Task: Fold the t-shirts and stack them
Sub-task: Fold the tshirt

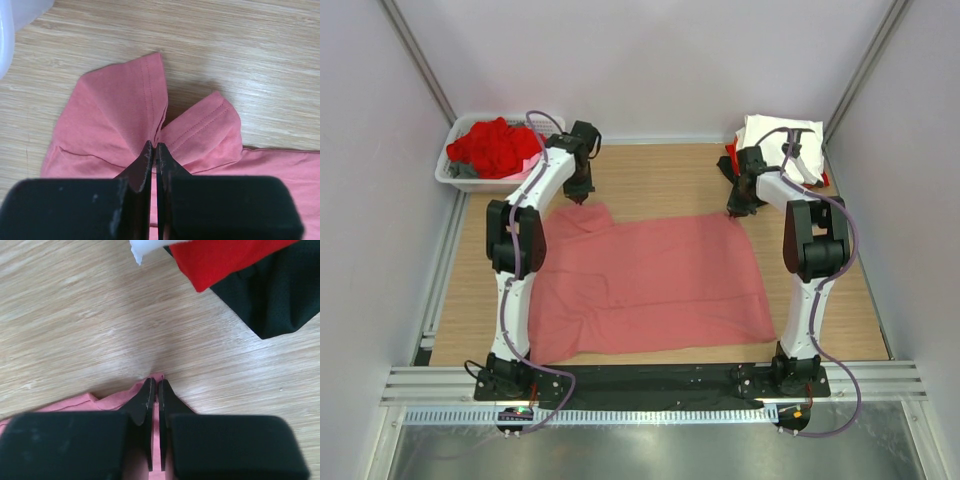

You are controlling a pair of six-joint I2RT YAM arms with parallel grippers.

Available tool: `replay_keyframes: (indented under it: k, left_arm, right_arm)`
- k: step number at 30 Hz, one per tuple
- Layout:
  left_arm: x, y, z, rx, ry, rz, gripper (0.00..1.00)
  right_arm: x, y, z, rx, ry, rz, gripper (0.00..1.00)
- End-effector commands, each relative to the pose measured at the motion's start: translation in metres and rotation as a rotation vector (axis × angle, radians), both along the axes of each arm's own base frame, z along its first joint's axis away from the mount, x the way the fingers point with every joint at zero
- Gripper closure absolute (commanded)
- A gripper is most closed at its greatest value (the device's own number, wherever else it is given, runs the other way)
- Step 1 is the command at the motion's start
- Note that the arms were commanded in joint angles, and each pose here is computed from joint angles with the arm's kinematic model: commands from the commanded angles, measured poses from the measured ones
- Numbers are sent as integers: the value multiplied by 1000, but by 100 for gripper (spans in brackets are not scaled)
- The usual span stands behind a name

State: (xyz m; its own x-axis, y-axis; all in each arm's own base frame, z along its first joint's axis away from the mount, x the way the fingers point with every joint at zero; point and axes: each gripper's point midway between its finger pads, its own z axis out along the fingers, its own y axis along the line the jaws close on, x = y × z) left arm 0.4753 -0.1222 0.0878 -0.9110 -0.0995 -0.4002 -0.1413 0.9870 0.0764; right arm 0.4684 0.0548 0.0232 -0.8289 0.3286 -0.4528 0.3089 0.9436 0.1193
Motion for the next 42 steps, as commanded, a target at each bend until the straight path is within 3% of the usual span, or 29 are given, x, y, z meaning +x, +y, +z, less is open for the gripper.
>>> replay_keyframes:
  k: [1, 8, 12, 19, 23, 42]
  left_arm:
    - [1, 2, 31, -25, -59, -9, 100]
    - [-2, 1, 38, -31, -65, -8, 100]
    - [-10, 4, 66, -40, -102, 11, 100]
    - [-44, 22, 100, -17, -146, 31, 100]
    - [-71, 29, 96, -12, -115, 37, 100]
    - [-191, 37, 89, 28, -61, 25, 100]
  right_arm:
    - [4, 10, 3, 26, -26, 17, 96]
    - [11, 10, 21, 27, -53, 30, 99]
    - [15, 4, 52, -7, -106, 27, 99]
    - [2, 4, 95, 10, -185, 28, 99]
    - [-15, 0, 111, 19, -221, 20, 99]
    - [-105, -28, 96, -9, -216, -68, 99]
